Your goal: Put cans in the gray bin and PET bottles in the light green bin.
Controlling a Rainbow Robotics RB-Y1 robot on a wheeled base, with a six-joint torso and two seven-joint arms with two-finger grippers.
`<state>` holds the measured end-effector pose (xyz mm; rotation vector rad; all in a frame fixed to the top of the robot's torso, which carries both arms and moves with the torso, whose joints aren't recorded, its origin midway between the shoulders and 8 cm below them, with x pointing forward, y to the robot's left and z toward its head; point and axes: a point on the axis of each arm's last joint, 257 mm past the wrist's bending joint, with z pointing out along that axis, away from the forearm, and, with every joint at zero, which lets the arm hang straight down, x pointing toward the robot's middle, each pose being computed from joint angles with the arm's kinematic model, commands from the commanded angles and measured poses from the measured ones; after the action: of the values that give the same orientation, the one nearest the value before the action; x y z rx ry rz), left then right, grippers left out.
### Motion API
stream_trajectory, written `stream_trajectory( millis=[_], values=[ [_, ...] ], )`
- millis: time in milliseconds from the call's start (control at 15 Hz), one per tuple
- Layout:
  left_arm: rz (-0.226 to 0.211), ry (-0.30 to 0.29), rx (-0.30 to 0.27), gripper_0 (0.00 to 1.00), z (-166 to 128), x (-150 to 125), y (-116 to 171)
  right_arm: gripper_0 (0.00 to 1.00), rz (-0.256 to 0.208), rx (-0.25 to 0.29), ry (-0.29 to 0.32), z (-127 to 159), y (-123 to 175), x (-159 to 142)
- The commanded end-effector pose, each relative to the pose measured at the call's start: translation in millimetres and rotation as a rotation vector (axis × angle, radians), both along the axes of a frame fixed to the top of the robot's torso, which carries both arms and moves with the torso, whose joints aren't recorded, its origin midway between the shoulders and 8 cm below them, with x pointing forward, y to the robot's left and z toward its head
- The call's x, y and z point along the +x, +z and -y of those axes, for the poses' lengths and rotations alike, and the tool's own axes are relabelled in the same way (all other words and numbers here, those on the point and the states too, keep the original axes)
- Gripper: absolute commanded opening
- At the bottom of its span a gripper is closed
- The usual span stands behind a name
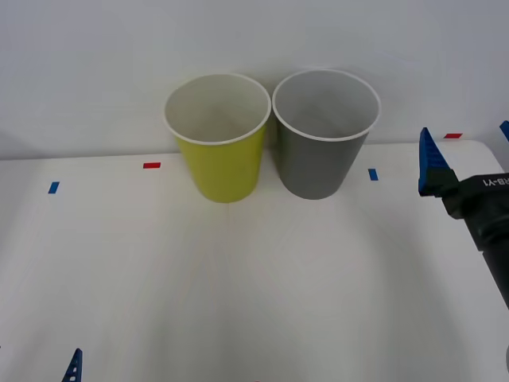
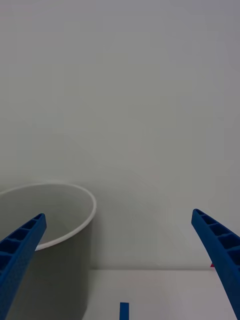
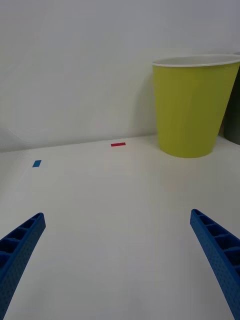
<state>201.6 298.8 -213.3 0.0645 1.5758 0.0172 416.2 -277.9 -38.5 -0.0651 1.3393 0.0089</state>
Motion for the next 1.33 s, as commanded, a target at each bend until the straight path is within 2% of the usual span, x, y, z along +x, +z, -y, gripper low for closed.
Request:
stream_trajectory(
  millis=[67,533,600,667,800,933,1133,1333],
  values=[
    [0.0,0.0,0.0,1.0,0.0,0.0,0.0,1.0,-0.021,-0.017,-0.014,3.8,-16.9,-12.1],
    [0.0,0.0,0.0,1.0,0.0,0.0,0.0,1.0,-0.023,-0.035,-0.034,0.3,-10.7,-22.8],
    [0.0,0.0,0.0,1.0,0.0,0.0,0.0,1.0,-0.028,-0.083,-0.06,4.0,-11.3,-28.2],
    [0.0,0.0,0.0,1.0,0.0,0.0,0.0,1.0,-0.018,-0.098,-0.077,7.4,-10.8,-33.4],
    [0.0,0.0,0.0,1.0,0.0,0.0,0.0,1.0,-0.015,-0.078,-0.077,10.5,-19.6,-44.8],
    [0.0,0.0,0.0,1.0,0.0,0.0,0.0,1.0,-0.016,-0.034,-0.07,14.5,-39.0,-57.4],
    [0.0,0.0,0.0,1.0,0.0,0.0,0.0,1.0,-0.029,-0.029,-0.099,25.8,-69.5,-81.5],
    [0.0,0.0,0.0,1.0,0.0,0.0,0.0,1.0,-0.027,0.003,-0.134,35.2,-103.1,-109.4]
  ],
)
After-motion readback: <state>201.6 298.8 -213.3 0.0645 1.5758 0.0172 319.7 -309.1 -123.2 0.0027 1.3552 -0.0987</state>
